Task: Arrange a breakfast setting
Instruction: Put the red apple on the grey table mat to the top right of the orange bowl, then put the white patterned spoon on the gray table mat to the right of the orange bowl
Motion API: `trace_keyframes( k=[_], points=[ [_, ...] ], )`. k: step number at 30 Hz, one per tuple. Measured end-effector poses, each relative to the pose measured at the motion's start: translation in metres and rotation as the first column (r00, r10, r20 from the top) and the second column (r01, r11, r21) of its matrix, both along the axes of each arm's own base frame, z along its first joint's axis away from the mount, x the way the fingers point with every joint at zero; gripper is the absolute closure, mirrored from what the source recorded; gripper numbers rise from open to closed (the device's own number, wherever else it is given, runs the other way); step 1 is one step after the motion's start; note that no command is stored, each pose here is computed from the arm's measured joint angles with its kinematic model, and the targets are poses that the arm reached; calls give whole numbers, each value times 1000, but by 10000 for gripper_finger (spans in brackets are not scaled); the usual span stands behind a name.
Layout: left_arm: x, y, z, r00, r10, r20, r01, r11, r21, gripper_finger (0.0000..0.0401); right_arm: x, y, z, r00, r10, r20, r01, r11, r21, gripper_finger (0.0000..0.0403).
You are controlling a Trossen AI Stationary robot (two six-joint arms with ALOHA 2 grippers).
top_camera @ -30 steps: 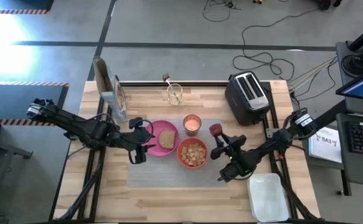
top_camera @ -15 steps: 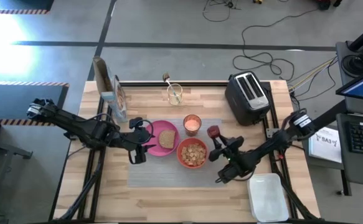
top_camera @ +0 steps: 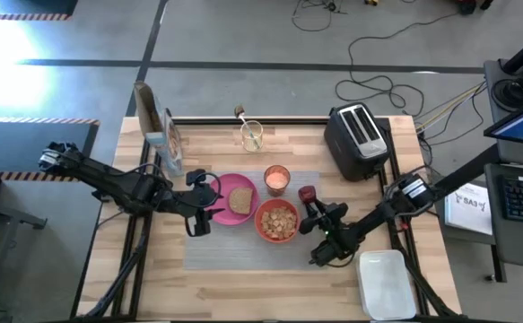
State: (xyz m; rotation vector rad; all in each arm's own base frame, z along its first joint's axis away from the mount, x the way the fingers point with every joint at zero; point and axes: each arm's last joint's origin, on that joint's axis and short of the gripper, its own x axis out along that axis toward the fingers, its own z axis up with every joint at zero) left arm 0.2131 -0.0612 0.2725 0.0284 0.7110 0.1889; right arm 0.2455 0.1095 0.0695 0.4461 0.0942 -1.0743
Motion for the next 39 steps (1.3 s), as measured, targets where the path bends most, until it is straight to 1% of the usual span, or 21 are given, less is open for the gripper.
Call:
trace_keyframes(
  k=[2,3,8,11,13,17,20,26,30,34,39],
  points=[
    [0,0,0,1000,0,0,0,1000,0,246,0,0,0,1000,-3,14,3,1000,7,268],
    [0,0,0,1000,0,0,0,1000,0,246,1,0,0,1000,-3,17,3,1000,9,258],
    [0,0,0,1000,0,0,0,1000,0,246,2,1,2,999,-3,34,3,1000,23,187],
    [0,0,0,1000,0,0,0,1000,0,246,3,2,3,1000,6,-1,-6,998,57,157],
    [0,0,0,1000,0,0,0,1000,0,246,4,3,7,999,23,-32,-21,997,72,146],
    [0,0,0,1000,0,0,0,1000,0,246,9,6,25,995,70,-71,-64,995,81,142],
    [0,0,0,1000,0,0,0,1000,0,246,10,7,46,990,112,-85,-105,991,81,148],
    [0,0,0,1000,0,0,0,1000,0,246,6,0,95,973,210,-93,-197,972,128,160],
    [0,0,0,1000,0,4,0,1000,-1,246,1,-13,124,968,239,-76,-228,965,131,163],
    [1,0,1,1000,1,12,-1,1000,-4,246,-2,-29,146,969,237,-67,-229,967,114,163],
    [2,-1,2,1000,-13,24,13,1000,11,246,3,-57,162,951,282,-127,-261,953,156,163]
  ],
)
